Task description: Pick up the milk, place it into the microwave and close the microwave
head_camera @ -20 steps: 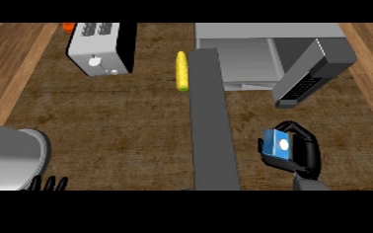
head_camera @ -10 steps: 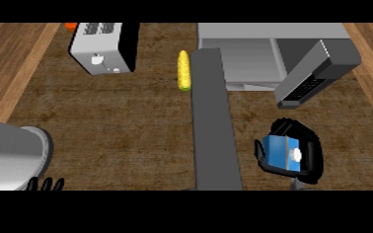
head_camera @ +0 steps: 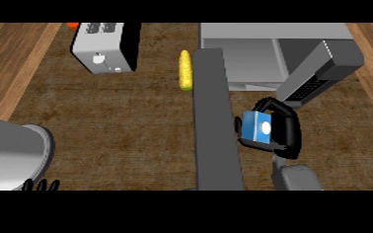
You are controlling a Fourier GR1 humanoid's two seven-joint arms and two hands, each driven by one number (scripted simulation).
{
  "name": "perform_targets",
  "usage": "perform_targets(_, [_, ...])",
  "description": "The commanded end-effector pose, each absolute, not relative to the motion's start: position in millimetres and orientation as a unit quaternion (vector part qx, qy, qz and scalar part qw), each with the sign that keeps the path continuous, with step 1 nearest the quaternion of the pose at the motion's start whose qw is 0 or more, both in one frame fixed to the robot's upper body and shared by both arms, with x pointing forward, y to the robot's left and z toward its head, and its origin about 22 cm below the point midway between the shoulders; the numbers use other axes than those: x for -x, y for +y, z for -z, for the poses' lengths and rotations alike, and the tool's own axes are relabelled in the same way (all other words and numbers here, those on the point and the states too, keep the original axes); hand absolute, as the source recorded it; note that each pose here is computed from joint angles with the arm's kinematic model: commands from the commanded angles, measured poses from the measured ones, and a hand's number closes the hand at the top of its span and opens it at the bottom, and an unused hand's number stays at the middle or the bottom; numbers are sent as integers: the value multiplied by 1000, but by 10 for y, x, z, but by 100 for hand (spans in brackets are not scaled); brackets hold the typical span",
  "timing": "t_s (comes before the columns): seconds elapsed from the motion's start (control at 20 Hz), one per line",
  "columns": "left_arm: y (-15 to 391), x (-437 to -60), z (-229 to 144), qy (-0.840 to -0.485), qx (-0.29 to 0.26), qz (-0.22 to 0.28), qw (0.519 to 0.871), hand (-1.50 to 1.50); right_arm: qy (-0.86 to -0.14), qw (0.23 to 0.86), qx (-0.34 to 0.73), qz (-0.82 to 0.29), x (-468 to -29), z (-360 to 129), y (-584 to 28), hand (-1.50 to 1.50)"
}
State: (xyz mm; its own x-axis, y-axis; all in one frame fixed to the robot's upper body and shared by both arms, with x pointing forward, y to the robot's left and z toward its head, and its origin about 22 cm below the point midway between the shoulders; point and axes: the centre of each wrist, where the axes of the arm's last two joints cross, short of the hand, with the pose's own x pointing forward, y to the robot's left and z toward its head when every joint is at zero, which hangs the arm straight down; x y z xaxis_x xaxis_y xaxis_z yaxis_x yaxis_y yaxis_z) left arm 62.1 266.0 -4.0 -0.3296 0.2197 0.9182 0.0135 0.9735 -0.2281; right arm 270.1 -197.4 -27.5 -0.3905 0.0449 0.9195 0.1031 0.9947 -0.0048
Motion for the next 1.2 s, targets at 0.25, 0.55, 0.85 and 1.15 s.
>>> perform_targets(0.25, [2775, -605, 25, -806, 79, -86, 580, -150, -797, 590, 128, -8, -3191, 430, -1558, 150])
perform_targets(0.55, [2750, -651, -48, -812, 73, -89, 572, -150, -791, 602, 107, 27, -3687, 418, -1780, 150])
perform_targets(0.85, [2816, -734, 32, -808, 86, -82, 577, -150, -773, 608, 180, -12, -3716, 621, -1927, 150])
perform_targets(1.15, [2831, -709, -33, -813, 88, -74, 571, -150, -765, 605, 218, -39, -3859, 502, -2123, 150])
